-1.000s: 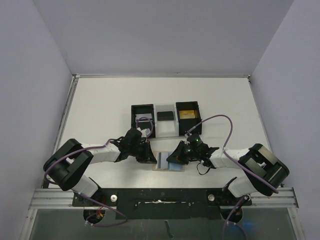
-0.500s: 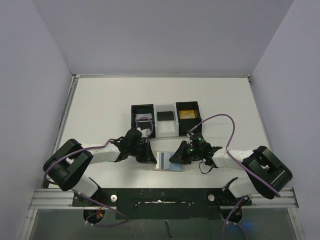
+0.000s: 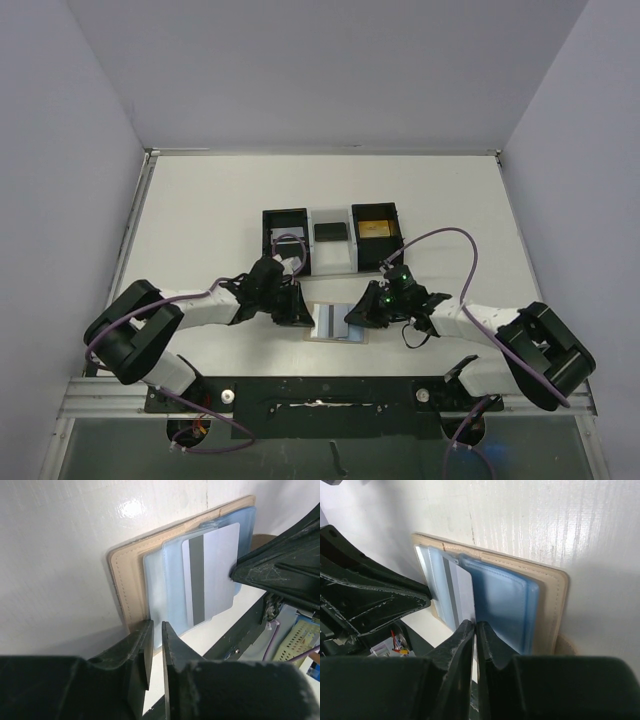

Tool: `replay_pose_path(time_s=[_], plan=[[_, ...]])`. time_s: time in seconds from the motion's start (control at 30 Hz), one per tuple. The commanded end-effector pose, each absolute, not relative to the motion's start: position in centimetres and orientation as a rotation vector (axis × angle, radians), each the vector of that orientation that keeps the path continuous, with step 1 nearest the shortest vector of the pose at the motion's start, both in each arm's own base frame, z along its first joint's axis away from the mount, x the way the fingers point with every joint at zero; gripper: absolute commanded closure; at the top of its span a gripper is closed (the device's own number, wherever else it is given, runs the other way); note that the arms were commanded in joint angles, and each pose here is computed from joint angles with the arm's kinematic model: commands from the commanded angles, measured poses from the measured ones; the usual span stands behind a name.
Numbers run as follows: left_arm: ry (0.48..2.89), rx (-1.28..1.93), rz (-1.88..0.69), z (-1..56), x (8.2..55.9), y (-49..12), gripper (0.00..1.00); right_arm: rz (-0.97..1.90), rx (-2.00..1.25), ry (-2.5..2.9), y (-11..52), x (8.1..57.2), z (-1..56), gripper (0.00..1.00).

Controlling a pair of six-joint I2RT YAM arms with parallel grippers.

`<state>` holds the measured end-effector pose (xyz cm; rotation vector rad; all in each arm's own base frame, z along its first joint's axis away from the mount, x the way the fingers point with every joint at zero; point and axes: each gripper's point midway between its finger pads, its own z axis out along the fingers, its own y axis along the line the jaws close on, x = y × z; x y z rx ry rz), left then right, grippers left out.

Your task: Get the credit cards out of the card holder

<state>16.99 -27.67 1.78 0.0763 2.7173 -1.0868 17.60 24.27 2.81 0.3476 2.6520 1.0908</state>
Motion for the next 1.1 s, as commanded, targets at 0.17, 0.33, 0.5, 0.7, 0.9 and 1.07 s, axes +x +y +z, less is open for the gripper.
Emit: replay_pose_path(time_s=[0.17, 0.33, 0.5, 0.7, 0.9, 1.07], plan=[[2.573, 0.199, -1.091, 6.9, 20.7, -30.3, 0.73, 1.119, 0.366, 2.627, 24.7, 18.4, 2.2, 0.93], [2.531, 0.26, -1.171, 8.5, 20.7, -31.4, 0.69, 1.114, 0.334, 2.594, 25.0, 19.3, 2.9, 0.92], [2.588, 0.32, -1.241, 6.7, 18.9, -32.0, 0.69, 1.115, 0.343, 2.605, 25.1, 19.2, 2.7, 0.92], [2.671, 0.395, -1.183, 3.8, 17.3, -31.6, 0.73, 1.142, 0.338, 2.582, 25.3, 19.4, 3.3, 0.91], [2.788, 0.256, -0.899, 0.4, 18.0, -29.3, 0.85, 1.157, 0.313, 2.585, 25.6, 19.3, 3.6, 0.91], [2.794, 0.22, -0.788, -0.5, 17.7, -27.5, 0.88, 1.25, 0.28, 2.523, 27.0, 19.8, 5.1, 0.82]])
